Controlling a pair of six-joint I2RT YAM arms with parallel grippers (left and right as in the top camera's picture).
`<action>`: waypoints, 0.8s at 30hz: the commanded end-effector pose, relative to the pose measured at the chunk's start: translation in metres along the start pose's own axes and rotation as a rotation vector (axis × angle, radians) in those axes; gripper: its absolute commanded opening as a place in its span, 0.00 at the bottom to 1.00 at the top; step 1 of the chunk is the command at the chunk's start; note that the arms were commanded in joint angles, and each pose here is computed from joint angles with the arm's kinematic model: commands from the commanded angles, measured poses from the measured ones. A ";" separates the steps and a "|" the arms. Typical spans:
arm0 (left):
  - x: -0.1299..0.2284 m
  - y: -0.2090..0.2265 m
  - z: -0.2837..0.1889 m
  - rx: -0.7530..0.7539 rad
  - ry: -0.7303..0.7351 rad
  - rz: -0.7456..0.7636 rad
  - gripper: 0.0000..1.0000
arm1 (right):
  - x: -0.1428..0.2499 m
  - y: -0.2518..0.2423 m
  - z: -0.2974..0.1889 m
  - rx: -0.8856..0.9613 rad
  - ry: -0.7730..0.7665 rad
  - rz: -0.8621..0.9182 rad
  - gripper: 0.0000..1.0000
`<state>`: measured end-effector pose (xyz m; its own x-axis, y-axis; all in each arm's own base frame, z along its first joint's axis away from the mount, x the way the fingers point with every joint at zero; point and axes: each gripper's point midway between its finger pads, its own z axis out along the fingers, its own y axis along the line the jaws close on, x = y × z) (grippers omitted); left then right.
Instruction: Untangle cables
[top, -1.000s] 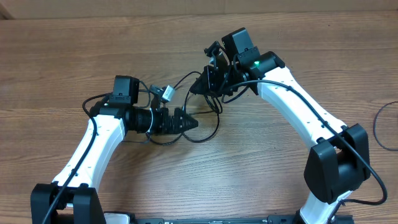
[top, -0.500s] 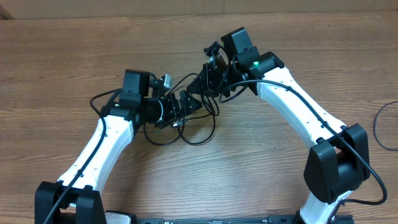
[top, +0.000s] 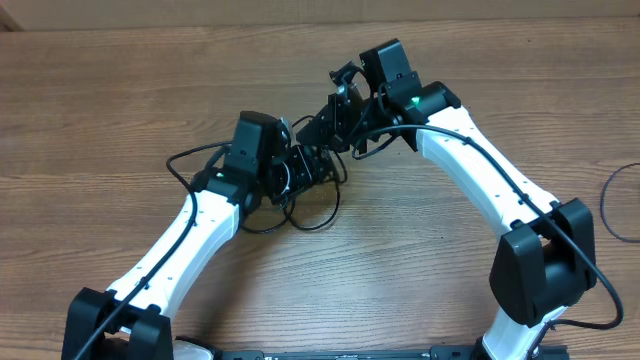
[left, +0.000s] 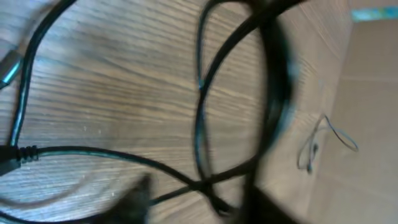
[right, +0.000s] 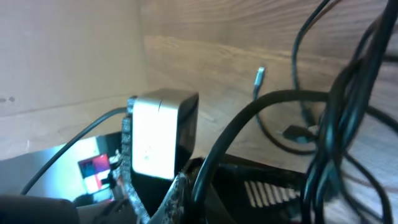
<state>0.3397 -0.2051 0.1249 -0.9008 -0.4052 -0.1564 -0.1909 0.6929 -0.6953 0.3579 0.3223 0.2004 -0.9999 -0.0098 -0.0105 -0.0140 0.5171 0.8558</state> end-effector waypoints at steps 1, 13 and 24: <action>-0.022 0.014 -0.002 -0.094 -0.114 -0.029 0.11 | 0.008 0.020 -0.003 -0.060 0.039 -0.017 0.04; -0.029 0.076 -0.026 -0.291 -0.082 0.038 0.04 | -0.018 -0.126 -0.066 0.658 -0.266 0.227 0.04; -0.043 0.043 -0.109 0.017 -0.115 0.267 0.04 | -0.035 -0.206 -0.179 1.003 -0.480 0.404 0.04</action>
<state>0.3283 -0.1041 0.1285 -0.9080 -0.3272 -0.2617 -0.1217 0.8037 -0.5825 0.3770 0.1234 0.1081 -0.8930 0.4438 -0.0747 0.4280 0.8887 0.1643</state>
